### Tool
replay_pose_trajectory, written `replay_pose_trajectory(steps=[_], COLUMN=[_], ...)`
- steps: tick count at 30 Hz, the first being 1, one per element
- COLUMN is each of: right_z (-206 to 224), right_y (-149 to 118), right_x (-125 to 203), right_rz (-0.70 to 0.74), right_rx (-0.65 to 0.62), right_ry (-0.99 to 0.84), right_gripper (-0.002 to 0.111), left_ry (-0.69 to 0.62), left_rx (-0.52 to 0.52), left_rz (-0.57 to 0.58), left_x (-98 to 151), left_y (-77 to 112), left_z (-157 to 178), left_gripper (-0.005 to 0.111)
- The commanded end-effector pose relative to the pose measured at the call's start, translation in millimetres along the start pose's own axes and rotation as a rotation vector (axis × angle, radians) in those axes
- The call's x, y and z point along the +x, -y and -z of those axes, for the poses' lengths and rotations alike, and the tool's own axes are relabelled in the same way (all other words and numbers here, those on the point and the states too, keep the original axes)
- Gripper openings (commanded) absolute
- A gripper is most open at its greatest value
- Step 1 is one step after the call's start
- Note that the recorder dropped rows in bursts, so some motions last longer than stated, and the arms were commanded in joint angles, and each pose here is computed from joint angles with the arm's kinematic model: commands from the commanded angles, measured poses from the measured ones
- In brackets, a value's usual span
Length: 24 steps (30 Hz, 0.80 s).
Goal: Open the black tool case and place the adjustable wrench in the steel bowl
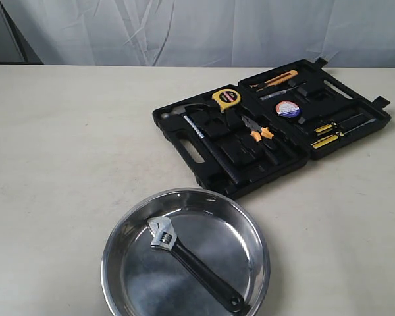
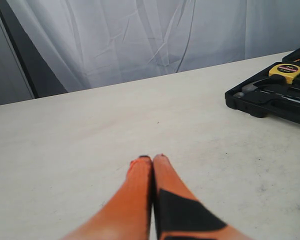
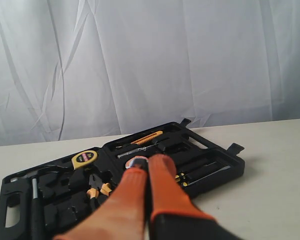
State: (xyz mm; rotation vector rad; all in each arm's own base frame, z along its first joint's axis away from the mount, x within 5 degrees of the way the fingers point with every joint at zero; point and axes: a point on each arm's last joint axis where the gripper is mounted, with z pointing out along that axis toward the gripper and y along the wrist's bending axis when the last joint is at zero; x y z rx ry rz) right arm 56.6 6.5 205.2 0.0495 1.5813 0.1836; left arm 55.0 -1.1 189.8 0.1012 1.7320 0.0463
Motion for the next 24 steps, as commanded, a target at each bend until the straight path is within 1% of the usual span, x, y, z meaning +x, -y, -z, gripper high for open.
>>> replay_pose_trajectory(steps=[1, 4, 24], right_z=[0.4, 0.4, 0.4], right_y=[0.2, -0.7, -0.7], right_x=[0.1, 0.2, 0.5], right_rz=[0.004, 0.004, 0.004], right_rx=[0.003, -0.013, -0.014], right_ry=[0.007, 0.004, 0.001], right_gripper=[-0.001, -0.001, -0.001], left_ry=[0.013, 0.013, 0.013], left_rx=[0.003, 0.003, 0.003], left_rz=[0.004, 0.004, 0.004], left_x=[-1.8, -1.8, -1.8], left_y=[0.1, 0.1, 0.1], left_z=[-0.1, -0.1, -0.1], left_gripper=[0.0, 0.0, 0.0])
